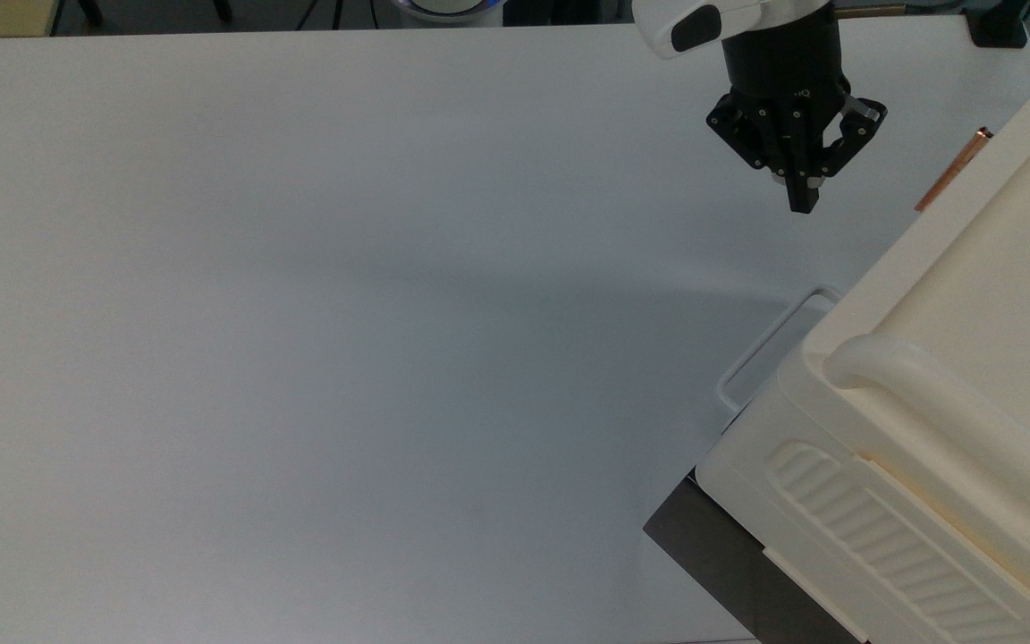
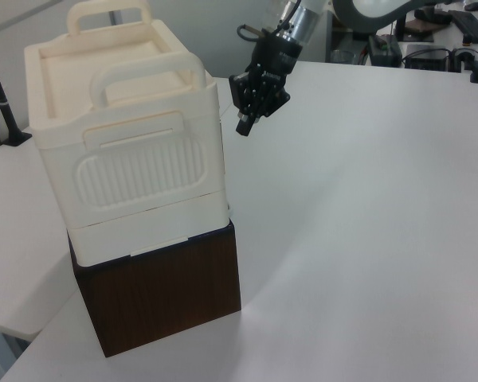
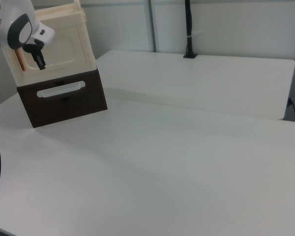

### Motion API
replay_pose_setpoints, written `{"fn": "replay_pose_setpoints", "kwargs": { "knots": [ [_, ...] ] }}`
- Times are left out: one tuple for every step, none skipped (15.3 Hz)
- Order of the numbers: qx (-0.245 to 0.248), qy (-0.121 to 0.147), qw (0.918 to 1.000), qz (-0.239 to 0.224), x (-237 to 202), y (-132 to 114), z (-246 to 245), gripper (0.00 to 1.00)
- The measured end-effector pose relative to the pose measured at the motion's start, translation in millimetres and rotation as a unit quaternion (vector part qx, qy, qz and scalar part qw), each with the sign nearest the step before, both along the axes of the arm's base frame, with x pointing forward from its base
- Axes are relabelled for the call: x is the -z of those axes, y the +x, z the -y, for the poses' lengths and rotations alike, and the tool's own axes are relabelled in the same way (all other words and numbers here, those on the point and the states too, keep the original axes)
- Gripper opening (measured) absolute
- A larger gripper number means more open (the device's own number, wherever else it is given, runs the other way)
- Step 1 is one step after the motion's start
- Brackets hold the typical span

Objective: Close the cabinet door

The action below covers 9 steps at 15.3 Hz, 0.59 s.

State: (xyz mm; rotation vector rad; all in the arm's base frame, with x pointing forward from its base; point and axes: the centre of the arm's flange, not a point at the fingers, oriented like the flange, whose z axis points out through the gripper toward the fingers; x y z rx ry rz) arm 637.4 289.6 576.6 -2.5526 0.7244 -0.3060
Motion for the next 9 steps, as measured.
{"fn": "replay_pose_setpoints", "kwargs": {
  "knots": [
    [-0.001, 0.002, 1.0, 0.006, 0, 0, -3, 0.04],
    [-0.002, 0.004, 0.9999, 0.011, -1, -1, -7, 0.04],
    [-0.002, 0.006, 0.9999, 0.016, -1, -1, -10, 0.04],
    [-0.003, 0.007, 0.9998, 0.02, -1, -1, -13, 0.04],
    [-0.003, 0.009, 0.9997, 0.023, -2, -1, -14, 0.05],
    [-0.003, 0.01, 0.9996, 0.026, -3, -1, -15, 0.05],
    [-0.002, 0.01, 0.9995, 0.028, -4, 0, -14, 0.06],
    [-0.003, 0.007, 0.9995, 0.031, -5, 1, -13, 0.06],
    [-0.006, 0.002, 0.9993, 0.036, -6, 1, -11, 0.1]
  ]
}}
